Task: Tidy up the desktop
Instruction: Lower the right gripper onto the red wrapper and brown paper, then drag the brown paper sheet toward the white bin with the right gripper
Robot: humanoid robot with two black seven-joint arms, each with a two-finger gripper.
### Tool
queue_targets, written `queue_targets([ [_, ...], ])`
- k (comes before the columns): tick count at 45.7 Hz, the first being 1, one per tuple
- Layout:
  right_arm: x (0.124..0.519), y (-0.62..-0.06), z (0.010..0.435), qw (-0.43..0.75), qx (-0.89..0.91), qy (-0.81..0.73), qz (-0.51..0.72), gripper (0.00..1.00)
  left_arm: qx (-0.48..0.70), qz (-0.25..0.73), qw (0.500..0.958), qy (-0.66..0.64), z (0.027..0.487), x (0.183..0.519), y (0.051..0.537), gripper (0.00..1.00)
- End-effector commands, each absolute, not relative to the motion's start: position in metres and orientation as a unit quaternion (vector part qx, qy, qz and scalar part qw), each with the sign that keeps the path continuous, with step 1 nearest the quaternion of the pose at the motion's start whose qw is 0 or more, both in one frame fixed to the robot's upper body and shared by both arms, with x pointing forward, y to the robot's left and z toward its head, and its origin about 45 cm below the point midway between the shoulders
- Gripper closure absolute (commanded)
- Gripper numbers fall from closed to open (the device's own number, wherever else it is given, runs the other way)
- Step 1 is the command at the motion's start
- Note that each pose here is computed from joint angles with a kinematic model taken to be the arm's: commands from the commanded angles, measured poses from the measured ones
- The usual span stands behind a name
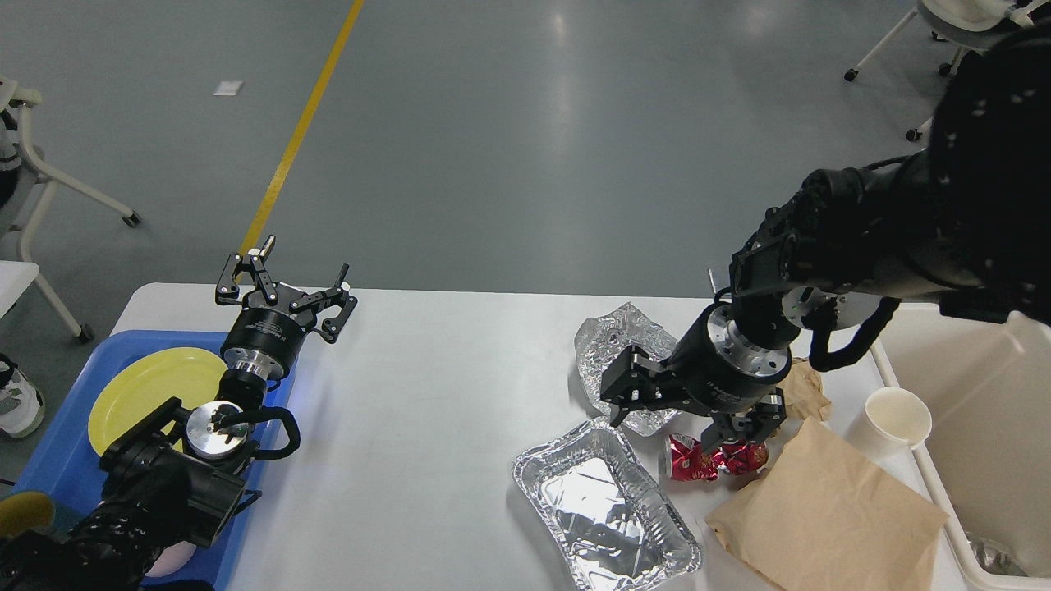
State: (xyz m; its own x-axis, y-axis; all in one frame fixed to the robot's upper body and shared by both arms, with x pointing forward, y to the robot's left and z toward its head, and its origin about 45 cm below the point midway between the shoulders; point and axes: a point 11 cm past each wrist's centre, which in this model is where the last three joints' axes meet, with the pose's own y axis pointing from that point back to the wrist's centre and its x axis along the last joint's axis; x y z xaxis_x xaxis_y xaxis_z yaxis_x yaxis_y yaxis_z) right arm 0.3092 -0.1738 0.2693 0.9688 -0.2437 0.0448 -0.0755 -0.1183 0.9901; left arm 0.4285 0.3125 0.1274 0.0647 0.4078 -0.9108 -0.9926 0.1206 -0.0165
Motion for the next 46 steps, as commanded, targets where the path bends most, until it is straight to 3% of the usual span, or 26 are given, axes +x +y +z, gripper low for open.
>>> queue_targets([
  [1,0.305,-0.190,0.262,0.671,0.725,-0.143,-0.060,0.00,-0.365,0.554,0.631,0.401,0.127,0.428,0.313,0.00],
  [31,0.288,-0.269,0.238,0.689,0.679,-0.227,-0.114,0.00,-0.365,0.557,0.628,0.403,0.124,0.425,0.315,0.00],
  [46,0.254,-0.320,0.196,0.711,0.645,-0.232,-0.160,0.00,-0.364,0.556,0.628,0.404,0.123,0.425,0.314,0.00],
])
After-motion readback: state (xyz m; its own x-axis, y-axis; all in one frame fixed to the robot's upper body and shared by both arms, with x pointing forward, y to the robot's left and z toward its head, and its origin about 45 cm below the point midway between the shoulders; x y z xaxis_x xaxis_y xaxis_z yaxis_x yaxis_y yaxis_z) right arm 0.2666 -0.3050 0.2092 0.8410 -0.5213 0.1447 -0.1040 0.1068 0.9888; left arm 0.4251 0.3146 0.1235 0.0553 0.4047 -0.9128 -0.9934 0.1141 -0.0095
